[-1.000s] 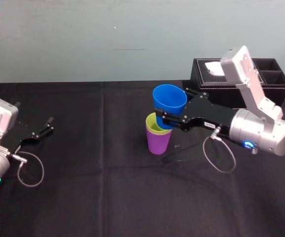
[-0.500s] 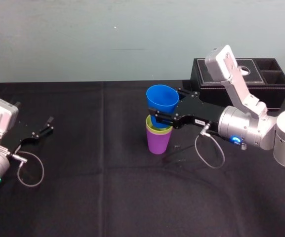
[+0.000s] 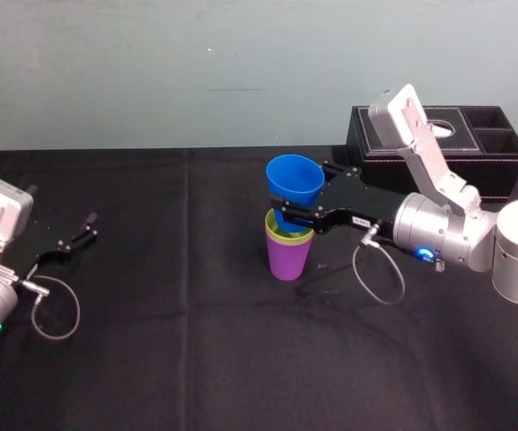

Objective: Stack the three plastic cups sequentially using one hand.

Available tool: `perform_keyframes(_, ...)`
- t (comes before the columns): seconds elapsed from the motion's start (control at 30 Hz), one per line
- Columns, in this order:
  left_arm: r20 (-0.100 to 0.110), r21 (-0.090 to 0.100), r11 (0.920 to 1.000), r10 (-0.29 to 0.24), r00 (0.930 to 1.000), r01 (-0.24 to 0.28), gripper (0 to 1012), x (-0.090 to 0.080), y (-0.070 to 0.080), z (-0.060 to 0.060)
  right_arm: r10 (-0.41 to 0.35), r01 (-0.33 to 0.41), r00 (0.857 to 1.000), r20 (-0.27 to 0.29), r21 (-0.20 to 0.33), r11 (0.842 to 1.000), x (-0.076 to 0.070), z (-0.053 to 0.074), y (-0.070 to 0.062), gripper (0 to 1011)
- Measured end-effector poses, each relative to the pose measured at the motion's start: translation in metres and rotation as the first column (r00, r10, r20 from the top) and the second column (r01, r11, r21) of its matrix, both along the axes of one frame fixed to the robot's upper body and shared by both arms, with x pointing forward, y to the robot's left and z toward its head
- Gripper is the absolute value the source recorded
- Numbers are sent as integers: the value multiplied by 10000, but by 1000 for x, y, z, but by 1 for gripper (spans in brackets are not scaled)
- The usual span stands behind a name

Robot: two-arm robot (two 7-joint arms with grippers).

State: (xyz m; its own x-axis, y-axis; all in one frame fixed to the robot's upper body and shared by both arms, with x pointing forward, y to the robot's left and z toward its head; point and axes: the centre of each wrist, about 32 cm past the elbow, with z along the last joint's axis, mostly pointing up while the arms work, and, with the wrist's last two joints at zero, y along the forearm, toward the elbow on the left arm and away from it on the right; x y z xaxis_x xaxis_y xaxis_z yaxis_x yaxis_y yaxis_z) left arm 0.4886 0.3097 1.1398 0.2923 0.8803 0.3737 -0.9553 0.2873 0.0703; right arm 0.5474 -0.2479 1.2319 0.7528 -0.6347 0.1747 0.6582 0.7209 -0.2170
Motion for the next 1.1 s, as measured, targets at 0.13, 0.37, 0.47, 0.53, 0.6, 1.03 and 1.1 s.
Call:
perform_keyframes(0.13, 1, 0, 10000, -1, 10000, 1, 1010, 0, 0, 0, -37, 37, 10000, -29, -1, 10000, 3, -3, 0, 726)
perform_keyframes(0.37, 1, 0, 10000, 0, 10000, 0, 1010, 0, 0, 0, -10, 11, 9999, -132, 80, 10000, 7, -8, 2, 726)
perform_keyframes(0.47, 1, 0, 10000, 0, 10000, 0, 1010, 0, 0, 0, -5, 6, 9999, -168, 91, 10000, 7, -10, 3, 726)
perform_keyframes(0.53, 1, 1, 10000, 0, 10000, 0, 1010, 0, 0, 0, 7, -5, 9998, -205, 94, 10000, 8, -12, 3, 726)
perform_keyframes(0.6, 1, 1, 10000, 0, 10000, 0, 1010, 0, 0, 0, 16, -14, 9997, -233, 92, 10000, 8, -13, 3, 726)
perform_keyframes(1.03, 1, 0, 10000, 0, 10000, 0, 1010, 0, 0, 0, -6, 7, 9996, -297, 49, 10000, 9, -18, 2, 726)
perform_keyframes(1.1, 0, 0, 10000, -1, 10000, 1, 1010, 0, 0, 0, -5, 7, 9996, -296, 49, 10000, 9, -18, 2, 726)
